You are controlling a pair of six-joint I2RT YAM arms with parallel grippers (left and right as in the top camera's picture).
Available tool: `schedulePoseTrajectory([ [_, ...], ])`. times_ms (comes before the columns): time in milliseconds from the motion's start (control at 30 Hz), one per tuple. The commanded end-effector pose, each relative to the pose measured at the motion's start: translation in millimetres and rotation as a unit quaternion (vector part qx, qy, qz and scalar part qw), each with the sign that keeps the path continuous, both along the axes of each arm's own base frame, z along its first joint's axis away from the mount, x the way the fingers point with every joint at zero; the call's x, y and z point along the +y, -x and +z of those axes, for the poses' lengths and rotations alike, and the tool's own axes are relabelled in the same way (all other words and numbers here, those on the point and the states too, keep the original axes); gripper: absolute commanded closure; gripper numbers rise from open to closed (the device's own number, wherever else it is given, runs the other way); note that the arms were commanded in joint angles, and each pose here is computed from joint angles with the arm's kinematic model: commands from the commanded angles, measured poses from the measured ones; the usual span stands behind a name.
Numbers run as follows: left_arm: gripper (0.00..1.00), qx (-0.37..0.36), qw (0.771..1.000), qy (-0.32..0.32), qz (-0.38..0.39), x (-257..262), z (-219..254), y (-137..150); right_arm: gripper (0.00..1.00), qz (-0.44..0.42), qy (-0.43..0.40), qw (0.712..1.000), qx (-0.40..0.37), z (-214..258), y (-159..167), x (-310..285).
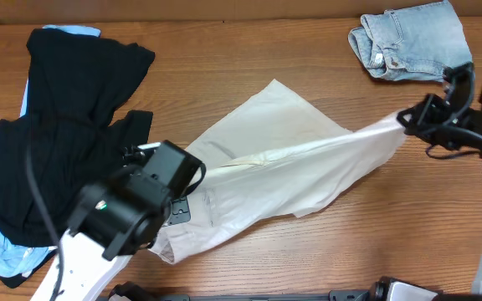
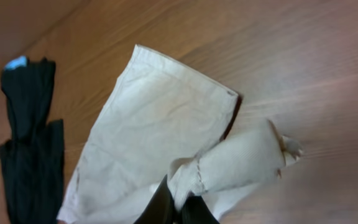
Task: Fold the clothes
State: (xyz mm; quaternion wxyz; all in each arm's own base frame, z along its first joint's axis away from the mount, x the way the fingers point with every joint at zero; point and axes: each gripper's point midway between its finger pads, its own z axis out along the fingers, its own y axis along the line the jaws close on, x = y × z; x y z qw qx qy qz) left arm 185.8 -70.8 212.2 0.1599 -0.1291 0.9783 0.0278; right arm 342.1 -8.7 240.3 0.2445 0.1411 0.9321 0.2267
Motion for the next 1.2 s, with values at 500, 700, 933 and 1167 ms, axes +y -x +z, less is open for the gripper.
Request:
schedulePoseTrajectory([
  [500, 0.96, -0.007, 0.967, -0.141, 0.210, 88.3, -71.9, 7.7, 0.96, 0.107, 0.073, 0.991, 0.022, -103.1, -88.7, 71.1],
  [700, 0.94, -0.031, 0.950, -0.137, 0.279, 121.5, -96.4, -7.8, 0.90, 0.117, 0.073, 0.990, 0.022, -113.7, -94.5, 80.1],
  [933, 0.00, -0.080, 0.973, -0.107, 0.187, 123.2, -98.3, -66.4, 0.17, 0.117, 0.073, 0.990, 0.022, -113.7, -94.3, 80.0],
  [1167, 0.00, -0.080, 0.990, -0.055, 0.104, 97.5, -101.9, -81.9, 0.02, 0.108, 0.068, 0.990, 0.067, -121.8, -76.9, 70.1],
])
